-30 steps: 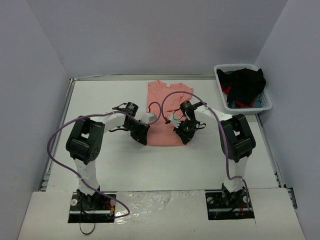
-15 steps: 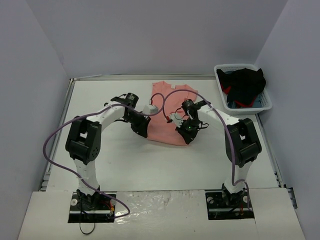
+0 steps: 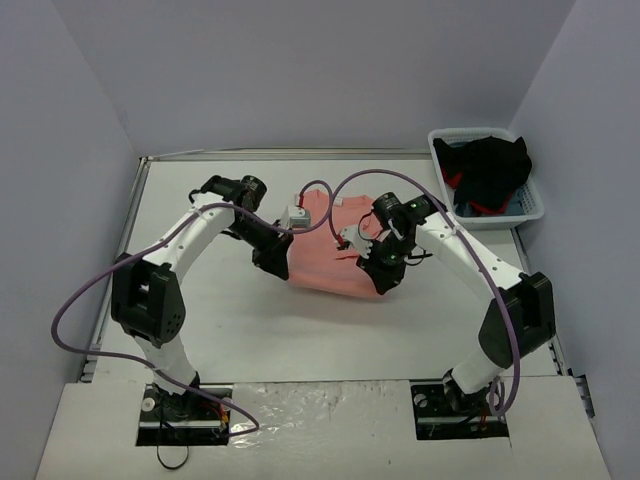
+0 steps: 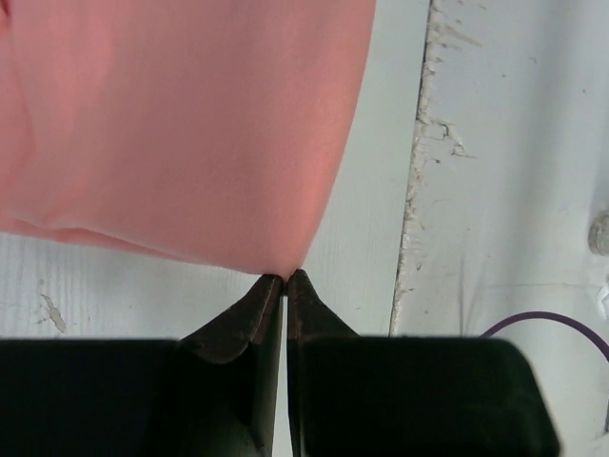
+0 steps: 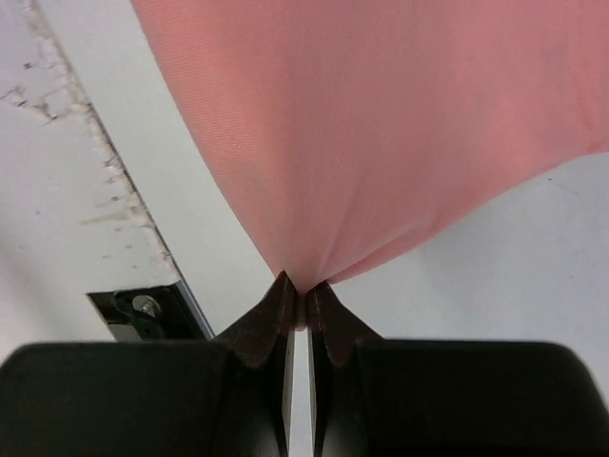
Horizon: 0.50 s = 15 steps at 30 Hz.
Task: Fold and stack the t-shirts
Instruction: Fold the long partially folded tshirt into a neat square
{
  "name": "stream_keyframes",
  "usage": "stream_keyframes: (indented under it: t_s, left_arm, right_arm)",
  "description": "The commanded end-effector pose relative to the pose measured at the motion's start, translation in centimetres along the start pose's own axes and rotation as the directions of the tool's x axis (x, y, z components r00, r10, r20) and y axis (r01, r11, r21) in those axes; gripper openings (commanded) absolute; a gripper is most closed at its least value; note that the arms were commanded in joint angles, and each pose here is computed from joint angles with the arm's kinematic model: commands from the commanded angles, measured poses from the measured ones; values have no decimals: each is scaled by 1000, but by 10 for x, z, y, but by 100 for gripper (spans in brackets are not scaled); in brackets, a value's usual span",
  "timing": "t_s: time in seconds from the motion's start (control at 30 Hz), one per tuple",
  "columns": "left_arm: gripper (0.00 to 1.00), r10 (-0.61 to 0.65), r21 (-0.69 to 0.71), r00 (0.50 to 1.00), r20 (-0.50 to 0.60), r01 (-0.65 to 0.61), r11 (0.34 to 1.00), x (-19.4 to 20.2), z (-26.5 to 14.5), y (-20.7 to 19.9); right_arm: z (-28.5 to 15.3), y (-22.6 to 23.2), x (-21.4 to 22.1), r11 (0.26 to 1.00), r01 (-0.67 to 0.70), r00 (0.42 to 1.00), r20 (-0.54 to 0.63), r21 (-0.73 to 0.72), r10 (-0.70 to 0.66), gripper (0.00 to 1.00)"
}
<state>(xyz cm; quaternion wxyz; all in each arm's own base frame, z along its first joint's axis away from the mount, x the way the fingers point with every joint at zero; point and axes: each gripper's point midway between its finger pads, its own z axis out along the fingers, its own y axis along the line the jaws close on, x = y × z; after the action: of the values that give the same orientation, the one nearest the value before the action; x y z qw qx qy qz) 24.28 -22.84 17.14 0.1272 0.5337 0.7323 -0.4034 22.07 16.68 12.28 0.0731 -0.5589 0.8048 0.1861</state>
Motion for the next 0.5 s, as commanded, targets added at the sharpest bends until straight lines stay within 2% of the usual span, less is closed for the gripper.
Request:
stream_keyframes:
  t_s: [0.0,0.1,0.17,0.33,0.47]
  left_arm:
    - [2,36,139,999,1,-36,990,1,-25,-64]
    - [2,44,165,999,-5,-42,985,3,-28,-77]
    - [2,34,121,999,7,-35,992,-1,-28,-71]
    - [2,75,-94,995,60,-70,993,-26,-41,-38]
    - [2,66,-183,995,75,-51,982,-42,-51,-18]
  right_arm:
    - [-30,40,7,994,50,999,1,-96,-51,0]
    - [-39,46,6,992,79,997,18,-95,-78,0]
    - [-41,43,5,994,88,996,22,-72,-87,0]
    - [-48,14,-7,997,73,997,27,0,-73,0]
    - [-53,-13,-19,997,63,998,22,42,-64,0]
